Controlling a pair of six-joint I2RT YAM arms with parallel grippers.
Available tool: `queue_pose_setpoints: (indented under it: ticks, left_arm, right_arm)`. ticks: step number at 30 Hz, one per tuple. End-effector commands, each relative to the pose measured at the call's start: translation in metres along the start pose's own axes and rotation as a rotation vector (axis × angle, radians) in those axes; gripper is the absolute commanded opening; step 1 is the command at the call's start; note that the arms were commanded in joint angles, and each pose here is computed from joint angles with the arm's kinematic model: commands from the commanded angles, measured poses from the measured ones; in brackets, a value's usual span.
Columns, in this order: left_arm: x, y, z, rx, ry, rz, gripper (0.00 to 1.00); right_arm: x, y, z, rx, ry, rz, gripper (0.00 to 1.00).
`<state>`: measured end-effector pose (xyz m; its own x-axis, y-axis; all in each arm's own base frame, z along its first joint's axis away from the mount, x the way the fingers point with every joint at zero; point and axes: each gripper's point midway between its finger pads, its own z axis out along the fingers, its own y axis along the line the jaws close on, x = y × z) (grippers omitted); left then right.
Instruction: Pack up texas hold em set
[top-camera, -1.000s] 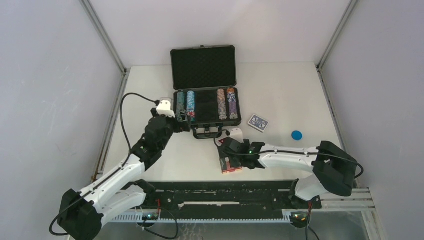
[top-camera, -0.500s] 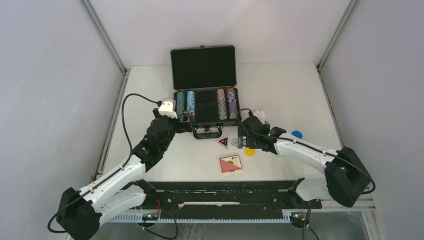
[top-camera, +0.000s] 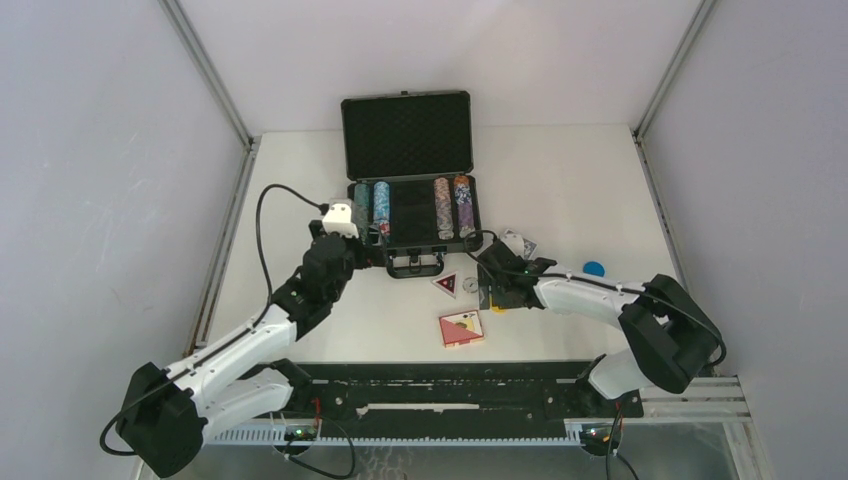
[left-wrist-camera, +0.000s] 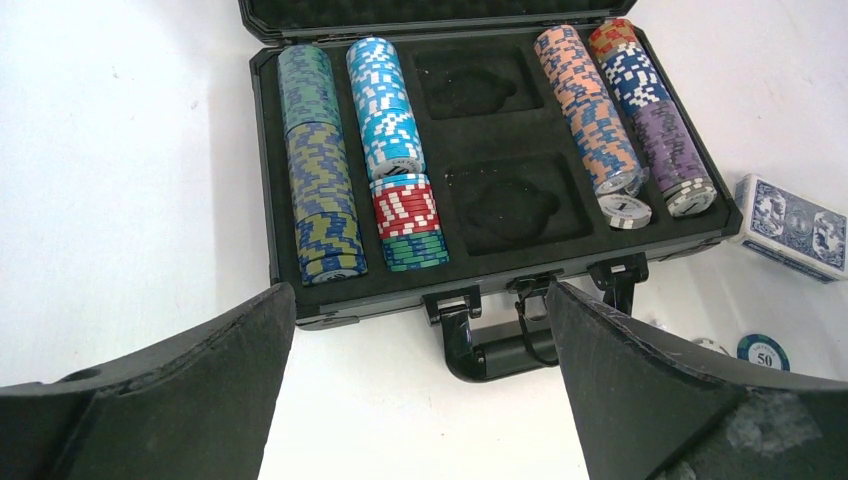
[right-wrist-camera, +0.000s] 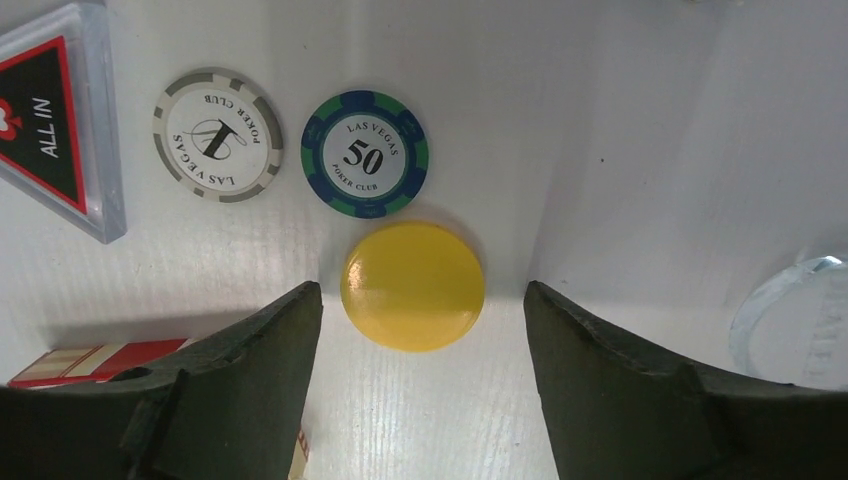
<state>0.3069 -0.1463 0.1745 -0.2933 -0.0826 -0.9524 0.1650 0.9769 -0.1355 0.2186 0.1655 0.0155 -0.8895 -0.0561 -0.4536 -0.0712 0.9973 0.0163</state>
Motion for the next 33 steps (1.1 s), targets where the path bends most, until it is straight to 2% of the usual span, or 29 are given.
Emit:
queue_pose_setpoints:
  ticks: [1, 5, 10, 21, 33]
  left_arm:
    - [-0.023, -0.006, 0.0, 0.0, -0.057, -0.038, 1.0]
    - [-0.022, -0.005, 0.0, -0.002, -0.052, -0.038, 1.0]
    - [-0.021, -0.006, 0.0, 0.004, -0.051, -0.035, 1.0]
    - [-0.02, -0.008, -0.001, 0.013, -0.045, -0.032, 1.0]
    - [-0.024, -0.008, -0.004, 0.02, -0.055, -0.036, 1.0]
  right_arm:
    - [-0.005, 0.006, 0.004, -0.008, -0.024, 0.003, 0.79]
    - [-0.002, 0.004, 0.007, 0.006, -0.015, -0.003, 0.68]
    - [0.002, 0.001, 0.012, 0.032, -0.003, -0.011, 0.67]
    - [-0.003, 0.005, 0.005, 0.01, -0.022, -0.003, 0.48]
    - [-0.036, 0.016, -0.022, -0.032, -0.093, -0.006, 0.43]
